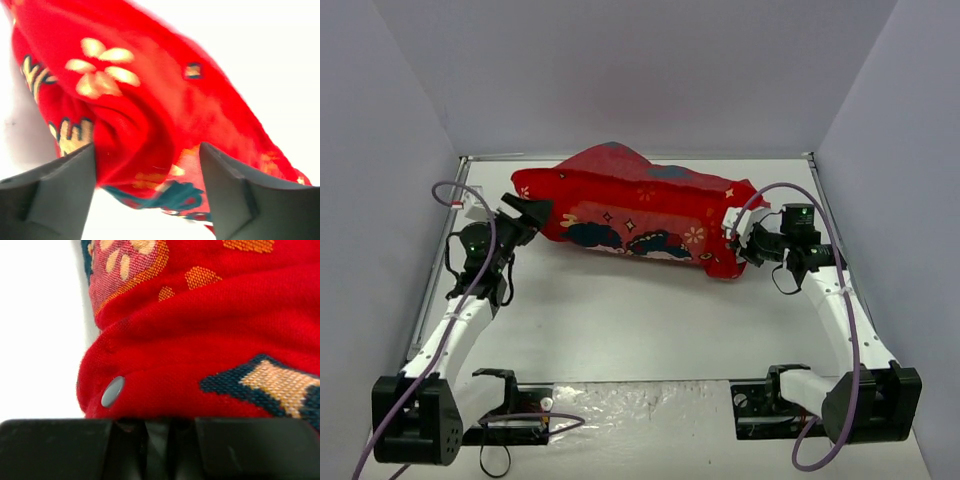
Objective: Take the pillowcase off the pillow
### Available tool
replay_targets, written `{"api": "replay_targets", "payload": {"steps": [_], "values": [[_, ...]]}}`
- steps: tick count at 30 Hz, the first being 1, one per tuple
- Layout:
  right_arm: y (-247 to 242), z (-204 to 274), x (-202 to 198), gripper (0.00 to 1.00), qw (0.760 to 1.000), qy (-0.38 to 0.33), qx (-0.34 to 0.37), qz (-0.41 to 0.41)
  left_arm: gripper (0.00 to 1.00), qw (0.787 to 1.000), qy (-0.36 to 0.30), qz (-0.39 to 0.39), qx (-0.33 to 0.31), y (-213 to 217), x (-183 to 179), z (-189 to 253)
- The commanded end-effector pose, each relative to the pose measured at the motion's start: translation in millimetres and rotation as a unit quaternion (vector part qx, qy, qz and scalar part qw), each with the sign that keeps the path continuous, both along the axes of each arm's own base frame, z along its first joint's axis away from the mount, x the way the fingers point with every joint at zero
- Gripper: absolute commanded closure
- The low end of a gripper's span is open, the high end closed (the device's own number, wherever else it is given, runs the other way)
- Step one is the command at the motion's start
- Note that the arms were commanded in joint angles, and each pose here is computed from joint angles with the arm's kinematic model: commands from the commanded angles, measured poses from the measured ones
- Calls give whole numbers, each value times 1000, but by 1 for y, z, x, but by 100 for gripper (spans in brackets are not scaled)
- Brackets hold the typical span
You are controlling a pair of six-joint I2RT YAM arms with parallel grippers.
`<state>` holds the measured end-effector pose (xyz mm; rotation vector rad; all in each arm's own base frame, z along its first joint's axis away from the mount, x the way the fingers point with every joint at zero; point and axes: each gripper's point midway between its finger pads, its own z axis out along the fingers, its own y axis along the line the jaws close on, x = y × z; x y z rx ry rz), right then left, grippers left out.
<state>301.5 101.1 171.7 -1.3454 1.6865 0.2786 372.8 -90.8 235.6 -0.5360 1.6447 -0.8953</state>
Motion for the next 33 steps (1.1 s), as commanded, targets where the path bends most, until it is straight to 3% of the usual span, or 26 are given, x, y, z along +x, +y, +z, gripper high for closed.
{"api": "replay_targets", "payload": {"steps": [1,3,8,11,13,15,17,21,25,30,31,32,33], "values": [[10,21,5,100,999,-1,40,-4,15,999,4,21,33,9,-17,24],[6,17,5,100,999,3,37,-12,5,998,35,44,38,18,-28,16],[3,11,4,100,999,11,33,-19,6,978,99,186,10,65,-48,21],[2,7,5,100,999,14,29,-21,6,950,202,239,-17,79,-53,14],[2,7,5,100,999,13,28,-20,6,933,267,240,-23,77,-38,-1],[3,6,5,100,999,14,28,-18,6,935,284,209,-24,64,-17,6],[2,7,5,100,999,14,28,-20,6,947,258,190,-28,56,3,19],[3,7,5,100,999,13,27,-19,6,951,254,177,-4,56,30,23],[3,8,4,100,999,11,27,-20,6,945,290,152,4,47,37,6],[3,8,4,100,999,12,29,-22,2,951,276,139,-9,41,59,-2],[3,7,5,100,999,13,30,-22,4,952,274,133,-11,39,63,-3],[3,8,5,100,999,13,31,-23,12,954,271,130,-12,38,70,-6],[3,9,5,100,999,12,31,-24,29,955,266,128,-15,37,73,-6]]}}
